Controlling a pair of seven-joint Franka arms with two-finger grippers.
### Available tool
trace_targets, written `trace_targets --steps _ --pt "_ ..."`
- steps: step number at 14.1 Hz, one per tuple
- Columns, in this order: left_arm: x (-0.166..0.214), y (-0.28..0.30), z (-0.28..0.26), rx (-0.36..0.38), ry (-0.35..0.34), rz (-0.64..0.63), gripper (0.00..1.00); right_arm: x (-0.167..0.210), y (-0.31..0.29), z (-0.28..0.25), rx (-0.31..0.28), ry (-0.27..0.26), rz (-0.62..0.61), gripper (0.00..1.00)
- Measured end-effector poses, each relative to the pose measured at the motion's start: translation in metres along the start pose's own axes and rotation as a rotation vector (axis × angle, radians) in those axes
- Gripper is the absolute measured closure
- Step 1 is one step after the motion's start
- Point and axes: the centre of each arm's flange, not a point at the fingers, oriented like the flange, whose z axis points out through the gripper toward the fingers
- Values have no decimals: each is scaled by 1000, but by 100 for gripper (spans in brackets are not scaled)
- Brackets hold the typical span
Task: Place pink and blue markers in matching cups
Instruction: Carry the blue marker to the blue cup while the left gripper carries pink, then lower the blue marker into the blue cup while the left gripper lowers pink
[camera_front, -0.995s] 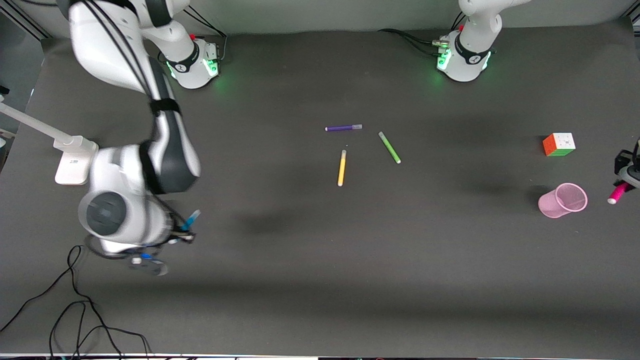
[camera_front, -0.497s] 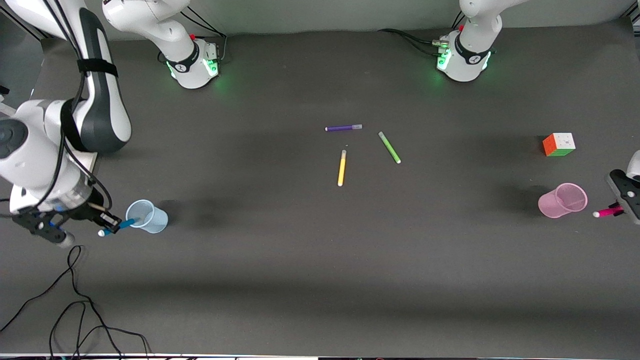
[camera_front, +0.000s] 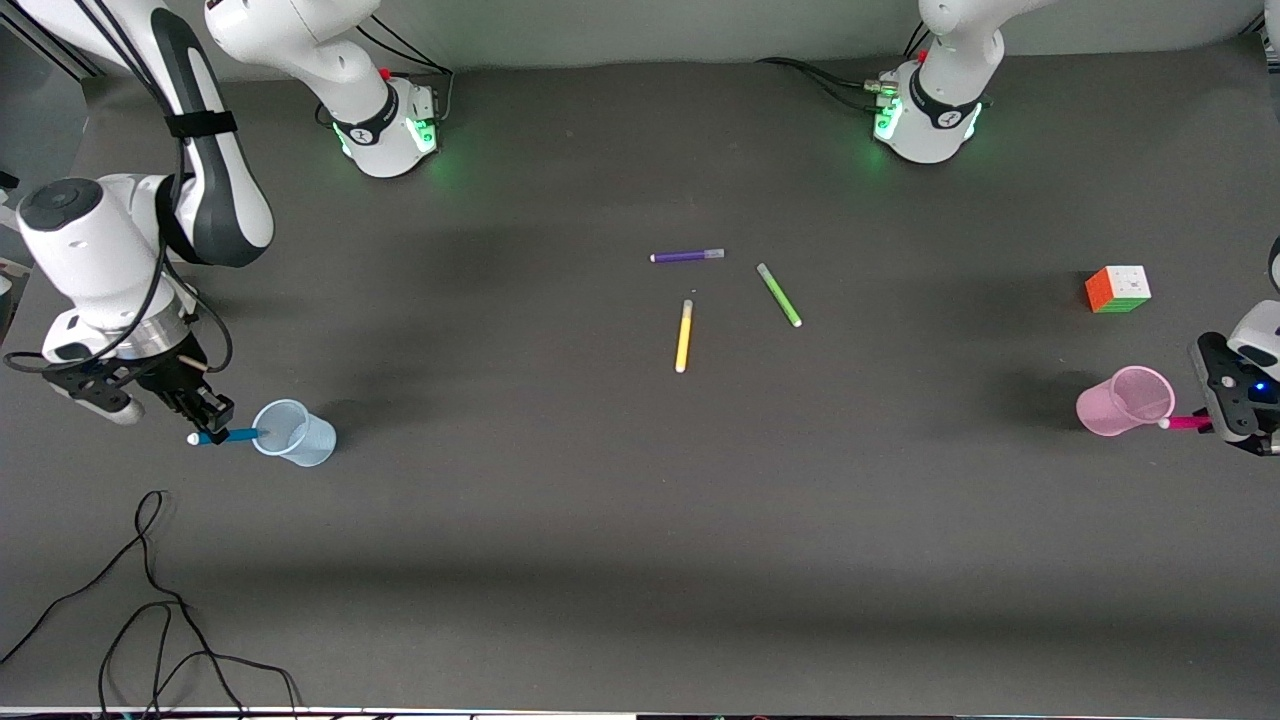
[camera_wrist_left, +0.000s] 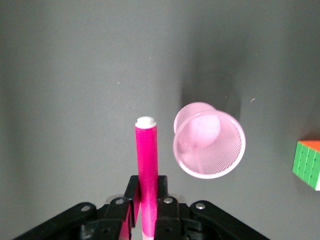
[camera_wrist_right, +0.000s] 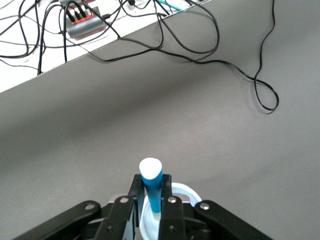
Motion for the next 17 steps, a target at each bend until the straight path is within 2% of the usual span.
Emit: trace_targets --steps 3,6,8,11,14,17 --pt "8 12 20 -48 139 -58 82 -16 6 9 1 -4 -11 83" --pt "23 25 34 -99 319 -49 82 -32 10 20 8 16 -25 83" --pt "21 30 40 -97 385 -19 82 -40 11 31 -2 22 -37 83" --pt "-9 43 60 -81 475 7 82 -47 12 45 -18 26 -53 83" --pt "-27 54 71 -96 515 19 82 -47 11 47 -18 31 -56 59" --pt "-28 56 69 -93 566 34 82 -47 11 47 -18 32 -56 27"
